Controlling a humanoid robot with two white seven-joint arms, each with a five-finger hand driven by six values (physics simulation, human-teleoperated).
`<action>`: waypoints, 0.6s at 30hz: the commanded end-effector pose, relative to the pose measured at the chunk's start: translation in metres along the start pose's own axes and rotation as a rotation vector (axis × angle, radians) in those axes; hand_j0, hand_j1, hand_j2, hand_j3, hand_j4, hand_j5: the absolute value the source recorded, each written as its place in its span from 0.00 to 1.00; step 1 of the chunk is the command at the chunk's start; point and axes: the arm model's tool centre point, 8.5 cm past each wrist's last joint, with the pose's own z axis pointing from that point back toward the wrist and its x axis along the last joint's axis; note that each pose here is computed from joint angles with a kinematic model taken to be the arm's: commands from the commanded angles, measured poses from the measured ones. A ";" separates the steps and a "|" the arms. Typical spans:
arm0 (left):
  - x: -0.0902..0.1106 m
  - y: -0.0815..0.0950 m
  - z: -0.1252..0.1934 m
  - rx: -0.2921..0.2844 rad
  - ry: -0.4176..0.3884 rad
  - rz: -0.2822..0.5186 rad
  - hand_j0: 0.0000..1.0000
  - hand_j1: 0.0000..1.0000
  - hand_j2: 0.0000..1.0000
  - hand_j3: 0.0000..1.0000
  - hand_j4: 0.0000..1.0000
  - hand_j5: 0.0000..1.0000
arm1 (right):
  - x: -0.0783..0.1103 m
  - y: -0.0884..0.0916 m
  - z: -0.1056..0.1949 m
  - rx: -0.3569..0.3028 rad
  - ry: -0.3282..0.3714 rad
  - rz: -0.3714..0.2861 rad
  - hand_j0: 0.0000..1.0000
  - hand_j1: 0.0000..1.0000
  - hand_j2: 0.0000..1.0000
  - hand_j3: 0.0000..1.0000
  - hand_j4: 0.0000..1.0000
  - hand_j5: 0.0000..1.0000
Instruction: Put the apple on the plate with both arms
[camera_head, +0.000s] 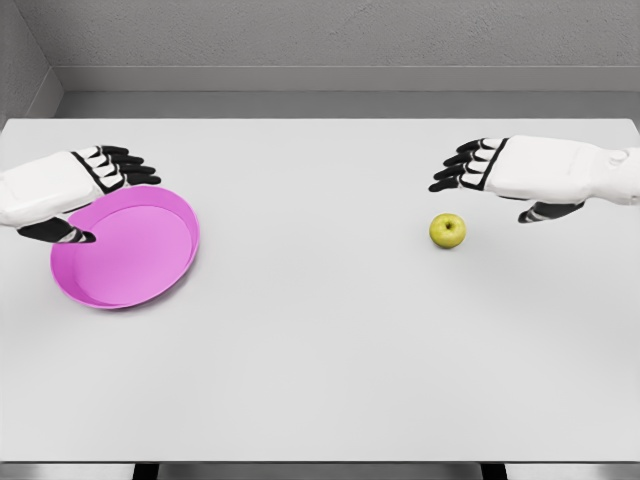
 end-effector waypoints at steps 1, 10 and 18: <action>0.000 -0.001 -0.001 -0.001 -0.002 0.007 1.00 1.00 1.00 1.00 1.00 1.00 | 0.000 -0.001 -0.001 -0.008 -0.005 -0.009 1.00 1.00 1.00 1.00 1.00 1.00; 0.002 -0.003 -0.002 -0.007 -0.007 0.011 1.00 1.00 1.00 1.00 1.00 1.00 | -0.006 -0.011 0.009 -0.070 0.003 -0.047 1.00 1.00 1.00 1.00 1.00 1.00; 0.001 -0.006 -0.003 -0.048 -0.007 0.007 1.00 1.00 1.00 1.00 1.00 1.00 | 0.005 -0.002 -0.012 -0.171 -0.142 -0.249 1.00 1.00 1.00 1.00 1.00 1.00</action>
